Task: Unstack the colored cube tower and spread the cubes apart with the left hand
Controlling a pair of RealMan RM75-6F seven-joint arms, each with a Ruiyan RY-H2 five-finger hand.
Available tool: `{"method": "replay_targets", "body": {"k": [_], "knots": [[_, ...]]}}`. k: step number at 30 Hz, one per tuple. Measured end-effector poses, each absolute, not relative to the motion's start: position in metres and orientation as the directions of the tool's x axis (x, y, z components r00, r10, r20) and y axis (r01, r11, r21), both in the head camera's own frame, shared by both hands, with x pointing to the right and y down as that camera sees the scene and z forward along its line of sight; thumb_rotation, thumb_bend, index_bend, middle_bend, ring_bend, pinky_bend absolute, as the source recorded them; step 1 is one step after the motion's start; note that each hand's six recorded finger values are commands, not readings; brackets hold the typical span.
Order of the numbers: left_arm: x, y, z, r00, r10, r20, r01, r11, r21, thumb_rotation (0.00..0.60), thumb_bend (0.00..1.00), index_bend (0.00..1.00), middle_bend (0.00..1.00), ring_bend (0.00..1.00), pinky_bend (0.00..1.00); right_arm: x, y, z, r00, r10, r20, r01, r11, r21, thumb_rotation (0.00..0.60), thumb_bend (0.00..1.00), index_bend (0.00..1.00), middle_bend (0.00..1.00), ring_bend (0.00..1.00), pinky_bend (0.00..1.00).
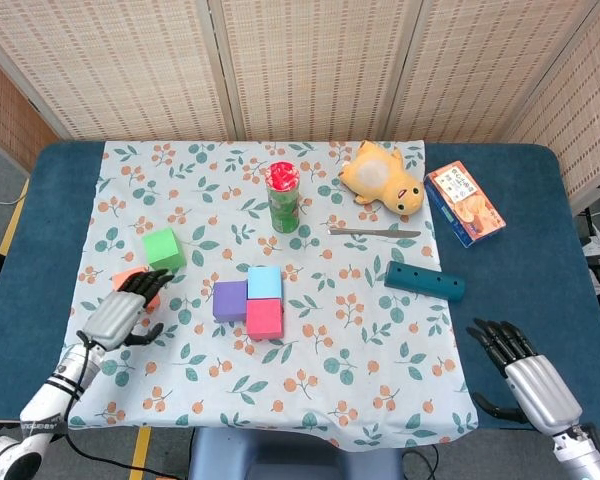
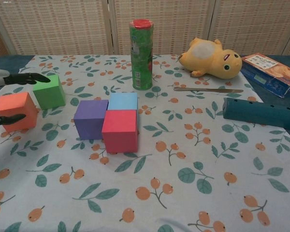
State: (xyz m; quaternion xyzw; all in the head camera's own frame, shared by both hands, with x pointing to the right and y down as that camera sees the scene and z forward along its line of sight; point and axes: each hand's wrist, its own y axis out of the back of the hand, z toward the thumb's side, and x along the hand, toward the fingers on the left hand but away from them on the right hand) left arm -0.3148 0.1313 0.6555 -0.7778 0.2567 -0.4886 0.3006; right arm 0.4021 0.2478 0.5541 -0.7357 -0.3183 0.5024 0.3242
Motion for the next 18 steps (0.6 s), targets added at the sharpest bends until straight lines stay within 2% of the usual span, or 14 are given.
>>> {"method": "replay_targets", "body": {"k": [2,6,18], "knots": [[-0.295,0.135,0.652,0.442,-0.677,0.588,-0.089,-0.686,-0.722,0.6,0.43,0.0,0.0,0.0,0.0,0.4,0.249,0.555,0.3,0.788,-0.538,0.141,-0.594,-0.792,0.535,0.18,0.0,0.0,0.0,0.0],[-0.269,0.132,0.661,0.471,-0.662,0.583,-0.046,-0.678,-0.734,0.6,0.42,0.0,0.0,0.0,0.0,0.401,0.25,0.553,0.302,0.79,-0.534,0.144,-0.591,-0.794,0.537,0.18,0.0,0.0,0.0,0.0],[-0.222,0.121,0.705,0.437,-0.638,0.635,0.025,-0.697,-0.717,0.6,0.42,0.0,0.0,0.0,0.0,0.404,0.247,0.555,0.291,0.792,-0.537,0.147,-0.592,-0.793,0.536,0.18,0.0,0.0,0.0,0.0]]}}
